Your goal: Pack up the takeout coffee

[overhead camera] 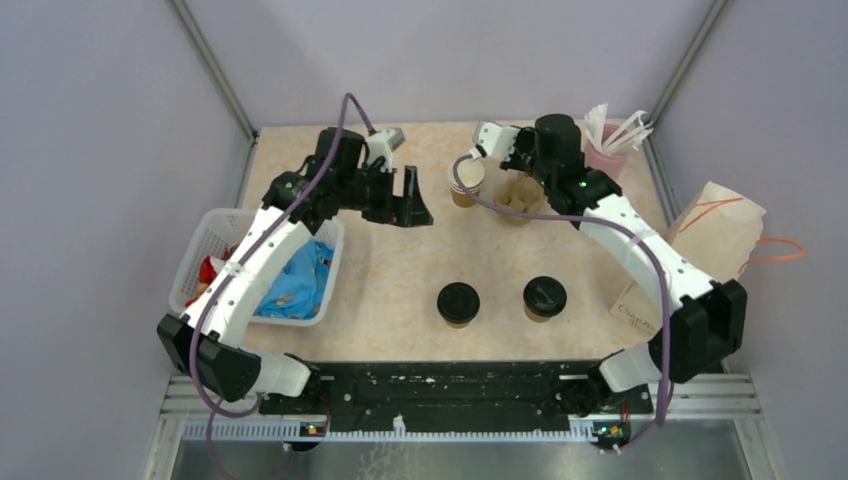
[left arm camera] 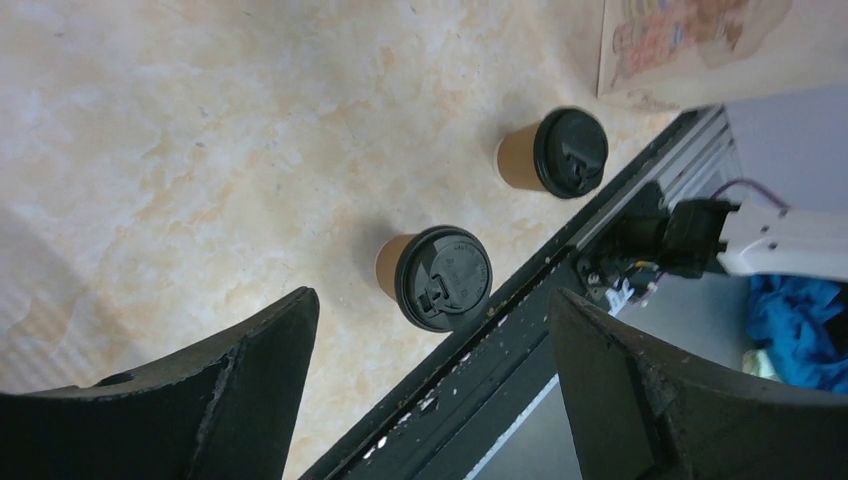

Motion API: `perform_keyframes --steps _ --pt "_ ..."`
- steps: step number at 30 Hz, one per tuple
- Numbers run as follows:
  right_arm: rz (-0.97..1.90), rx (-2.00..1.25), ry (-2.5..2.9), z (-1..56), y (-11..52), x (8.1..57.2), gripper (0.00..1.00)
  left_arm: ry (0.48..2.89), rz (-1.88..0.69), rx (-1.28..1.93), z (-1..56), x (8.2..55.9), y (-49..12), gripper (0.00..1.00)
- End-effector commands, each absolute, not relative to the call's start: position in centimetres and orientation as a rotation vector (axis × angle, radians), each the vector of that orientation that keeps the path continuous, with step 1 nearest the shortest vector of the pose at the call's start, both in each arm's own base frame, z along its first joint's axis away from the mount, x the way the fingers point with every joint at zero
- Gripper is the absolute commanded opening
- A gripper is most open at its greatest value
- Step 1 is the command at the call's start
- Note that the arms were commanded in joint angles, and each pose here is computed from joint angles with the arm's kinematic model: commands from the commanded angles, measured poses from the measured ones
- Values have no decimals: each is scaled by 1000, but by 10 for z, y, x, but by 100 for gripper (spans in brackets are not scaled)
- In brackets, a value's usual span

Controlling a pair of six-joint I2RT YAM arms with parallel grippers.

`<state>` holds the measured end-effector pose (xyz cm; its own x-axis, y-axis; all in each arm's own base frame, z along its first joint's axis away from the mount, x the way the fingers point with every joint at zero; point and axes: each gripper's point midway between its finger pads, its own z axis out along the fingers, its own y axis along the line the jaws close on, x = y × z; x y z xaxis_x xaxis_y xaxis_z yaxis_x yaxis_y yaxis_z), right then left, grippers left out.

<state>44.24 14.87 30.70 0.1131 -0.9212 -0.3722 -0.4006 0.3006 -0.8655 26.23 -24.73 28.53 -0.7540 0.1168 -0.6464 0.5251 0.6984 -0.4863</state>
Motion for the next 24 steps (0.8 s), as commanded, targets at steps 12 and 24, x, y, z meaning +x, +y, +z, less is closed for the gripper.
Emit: perform_keyframes --steps 12,24 --pt "254 -1296 936 430 263 266 0 2169 -1926 -382 406 293 -210 65" --pt "285 -1392 854 417 295 260 0 2057 -2077 -884 412 284 -200 70"
